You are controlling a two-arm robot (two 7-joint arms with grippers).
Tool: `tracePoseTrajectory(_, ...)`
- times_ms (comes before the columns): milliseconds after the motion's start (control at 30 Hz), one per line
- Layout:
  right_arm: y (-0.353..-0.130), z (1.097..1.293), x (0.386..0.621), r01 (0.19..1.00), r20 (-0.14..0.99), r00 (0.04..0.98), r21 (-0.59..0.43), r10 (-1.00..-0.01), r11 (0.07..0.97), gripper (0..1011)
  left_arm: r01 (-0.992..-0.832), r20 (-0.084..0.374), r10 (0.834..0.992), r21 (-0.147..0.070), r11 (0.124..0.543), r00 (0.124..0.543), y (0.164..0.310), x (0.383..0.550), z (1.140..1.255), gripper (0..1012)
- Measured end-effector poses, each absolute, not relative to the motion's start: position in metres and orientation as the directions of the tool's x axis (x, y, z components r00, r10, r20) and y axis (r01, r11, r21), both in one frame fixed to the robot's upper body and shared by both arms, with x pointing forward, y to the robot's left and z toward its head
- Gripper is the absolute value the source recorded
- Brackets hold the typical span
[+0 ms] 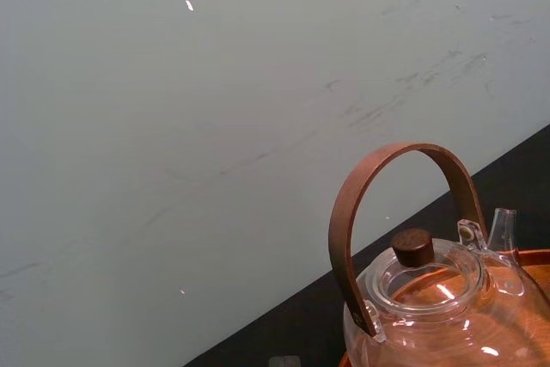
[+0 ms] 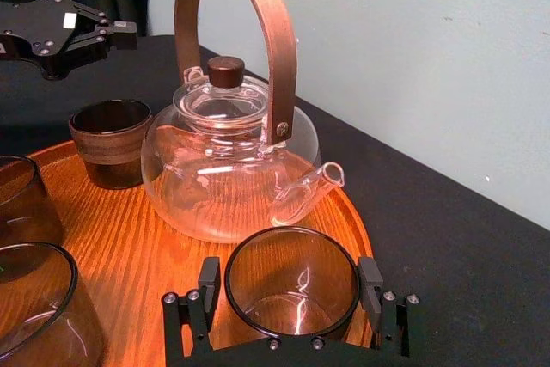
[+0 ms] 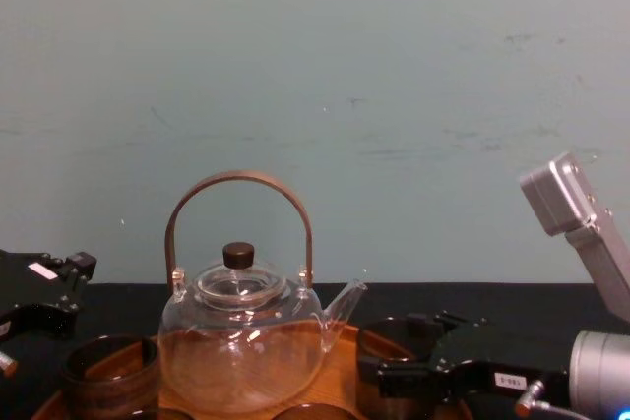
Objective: Pick up the glass from the table and place it on the tray.
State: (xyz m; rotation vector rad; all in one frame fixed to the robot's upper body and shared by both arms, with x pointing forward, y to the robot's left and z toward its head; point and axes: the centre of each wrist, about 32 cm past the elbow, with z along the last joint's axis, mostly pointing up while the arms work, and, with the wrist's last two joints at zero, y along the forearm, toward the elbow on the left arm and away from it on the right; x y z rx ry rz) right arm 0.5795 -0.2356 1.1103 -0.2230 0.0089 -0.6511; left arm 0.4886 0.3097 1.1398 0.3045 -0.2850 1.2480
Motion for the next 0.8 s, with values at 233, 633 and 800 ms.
tracePoseTrajectory(233, -0.238, 1.113, 0.577, 0.608, 0.074, 0.792, -0.192, -0.606, 0.77, 1002, -0.955, 0.374, 0.88, 0.07, 0.287, 0.292, 0.31, 0.489, 1.14, 0)
tracePoseTrajectory(633, -0.251, 1.126, 0.554, 0.654, 0.123, 0.756, -0.117, -0.643, 0.747, 1002, -0.955, 0.374, 0.88, 0.07, 0.287, 0.292, 0.31, 0.489, 1.14, 0)
tracePoseTrajectory(800, -0.263, 1.124, 0.541, 0.687, 0.115, 0.727, -0.095, -0.677, 0.721, 1002, -0.955, 0.374, 0.88, 0.07, 0.287, 0.292, 0.31, 0.489, 1.14, 0)
